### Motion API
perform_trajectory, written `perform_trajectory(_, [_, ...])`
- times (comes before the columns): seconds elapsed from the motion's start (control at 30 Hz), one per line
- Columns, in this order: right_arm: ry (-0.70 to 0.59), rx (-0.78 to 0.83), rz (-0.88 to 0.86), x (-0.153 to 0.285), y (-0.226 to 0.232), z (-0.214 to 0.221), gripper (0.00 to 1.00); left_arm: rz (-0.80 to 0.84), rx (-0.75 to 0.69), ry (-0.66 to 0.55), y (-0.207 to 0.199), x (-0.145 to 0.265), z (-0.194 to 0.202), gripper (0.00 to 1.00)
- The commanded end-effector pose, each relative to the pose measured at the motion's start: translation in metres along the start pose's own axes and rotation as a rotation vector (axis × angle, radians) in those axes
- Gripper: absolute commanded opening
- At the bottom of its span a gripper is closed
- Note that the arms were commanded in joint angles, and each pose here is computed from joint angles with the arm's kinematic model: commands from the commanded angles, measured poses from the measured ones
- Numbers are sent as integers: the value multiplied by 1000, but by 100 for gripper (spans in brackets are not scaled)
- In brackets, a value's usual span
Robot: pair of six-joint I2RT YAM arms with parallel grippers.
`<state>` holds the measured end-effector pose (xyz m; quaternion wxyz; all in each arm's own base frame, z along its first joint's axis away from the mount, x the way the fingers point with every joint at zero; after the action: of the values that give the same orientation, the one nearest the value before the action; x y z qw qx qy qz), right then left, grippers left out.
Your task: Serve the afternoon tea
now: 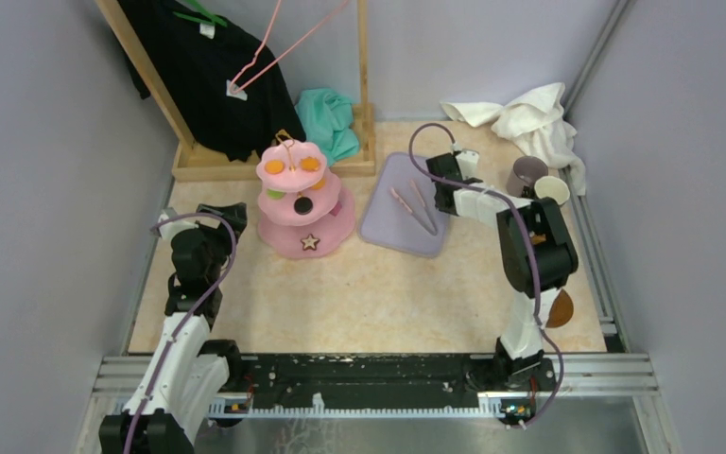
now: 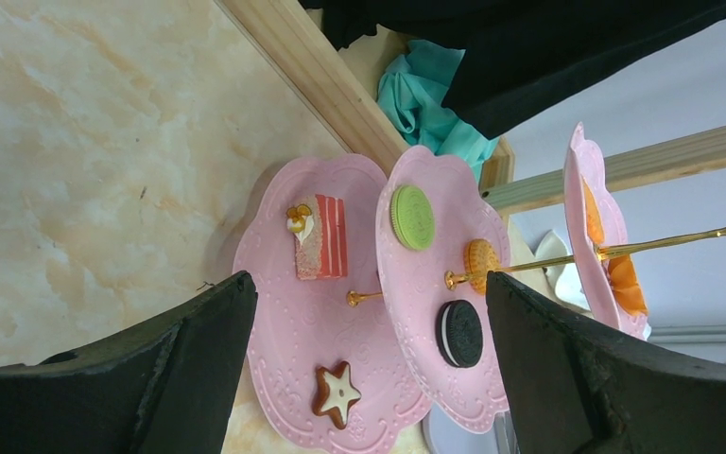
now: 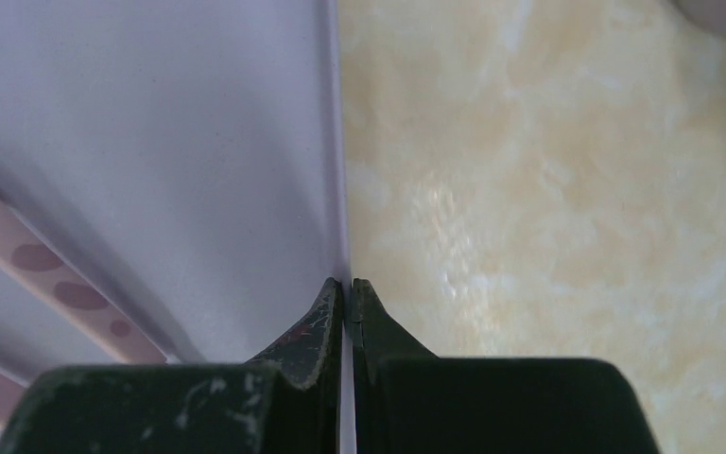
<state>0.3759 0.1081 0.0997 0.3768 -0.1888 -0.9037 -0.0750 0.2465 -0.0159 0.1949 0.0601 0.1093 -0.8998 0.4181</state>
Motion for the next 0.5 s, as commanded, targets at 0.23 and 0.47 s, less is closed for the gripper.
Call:
perform_trajectory(0.23, [-122, 96, -24, -65, 0, -73, 0, 14, 9, -30, -5, 1, -7, 95])
perform_trajectory(0.47, [-145, 193, -34, -92, 12, -100, 0, 21, 39, -47, -6, -1, -8, 93])
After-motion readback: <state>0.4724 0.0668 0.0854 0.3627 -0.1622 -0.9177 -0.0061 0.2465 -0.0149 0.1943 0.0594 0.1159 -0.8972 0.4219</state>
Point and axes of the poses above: each gripper's point midway between its finger pads, its own x axis back along the fingers, its own y axis along the line the jaws close on, z = x × y, the point moved 7 cm from there along x, back along the fingers, and after that the axes turned 3 degrees about -x, right-handed, at the moved point
